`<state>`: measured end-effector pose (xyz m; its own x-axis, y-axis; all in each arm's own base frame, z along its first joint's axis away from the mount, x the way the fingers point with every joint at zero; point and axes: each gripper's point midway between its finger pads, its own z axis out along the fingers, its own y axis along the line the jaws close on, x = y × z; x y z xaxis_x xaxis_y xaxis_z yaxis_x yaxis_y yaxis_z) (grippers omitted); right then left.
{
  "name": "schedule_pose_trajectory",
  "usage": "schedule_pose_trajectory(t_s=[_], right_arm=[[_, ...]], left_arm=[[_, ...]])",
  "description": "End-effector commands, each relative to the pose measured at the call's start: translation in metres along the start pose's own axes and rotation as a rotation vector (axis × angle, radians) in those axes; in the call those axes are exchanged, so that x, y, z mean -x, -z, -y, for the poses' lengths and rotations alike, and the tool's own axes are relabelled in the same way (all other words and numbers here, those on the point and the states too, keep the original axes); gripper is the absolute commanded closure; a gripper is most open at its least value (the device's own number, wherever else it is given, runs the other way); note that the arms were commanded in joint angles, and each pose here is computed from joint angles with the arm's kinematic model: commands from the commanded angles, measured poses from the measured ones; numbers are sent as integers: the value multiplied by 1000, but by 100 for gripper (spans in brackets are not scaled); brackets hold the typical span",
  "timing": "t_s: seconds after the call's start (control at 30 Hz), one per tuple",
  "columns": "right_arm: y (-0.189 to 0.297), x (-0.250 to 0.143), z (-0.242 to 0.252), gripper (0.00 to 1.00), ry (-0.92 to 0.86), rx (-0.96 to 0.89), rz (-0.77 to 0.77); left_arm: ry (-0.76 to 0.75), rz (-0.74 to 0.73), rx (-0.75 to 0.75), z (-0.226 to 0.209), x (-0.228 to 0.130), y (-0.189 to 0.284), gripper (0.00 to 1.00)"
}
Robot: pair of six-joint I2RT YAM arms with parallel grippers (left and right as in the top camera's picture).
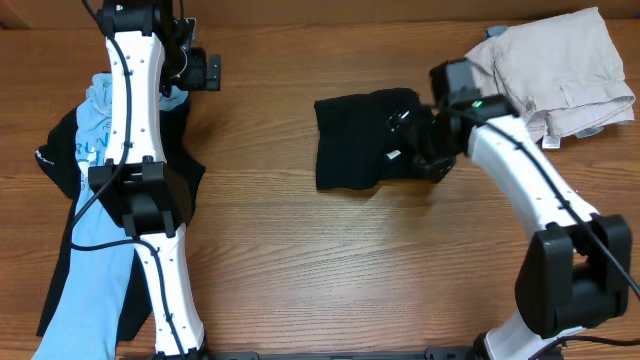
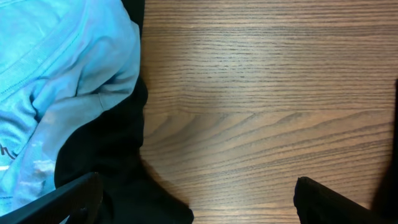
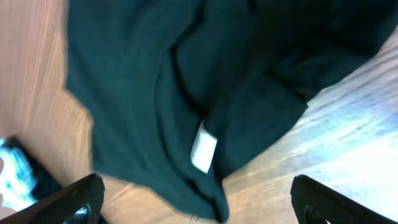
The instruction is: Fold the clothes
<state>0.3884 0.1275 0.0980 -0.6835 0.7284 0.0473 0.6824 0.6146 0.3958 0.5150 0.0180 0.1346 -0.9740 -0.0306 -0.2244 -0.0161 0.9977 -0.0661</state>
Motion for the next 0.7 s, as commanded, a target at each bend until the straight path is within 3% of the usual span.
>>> schedule_pose_trajectory(t_s=[0.0,0.3,0.67], right_arm=[[-19,-4,11,1,-123,-28,52],[-59,-12,13,8,-101,49,144],[-81,-8,25,25,-87,74,201]], left_arm=[[16,-3,-2,-3,0,-1,0],[16,-3,-2,-3,-1,-1,0],[15,-3,-3,-2,-1,-1,0]])
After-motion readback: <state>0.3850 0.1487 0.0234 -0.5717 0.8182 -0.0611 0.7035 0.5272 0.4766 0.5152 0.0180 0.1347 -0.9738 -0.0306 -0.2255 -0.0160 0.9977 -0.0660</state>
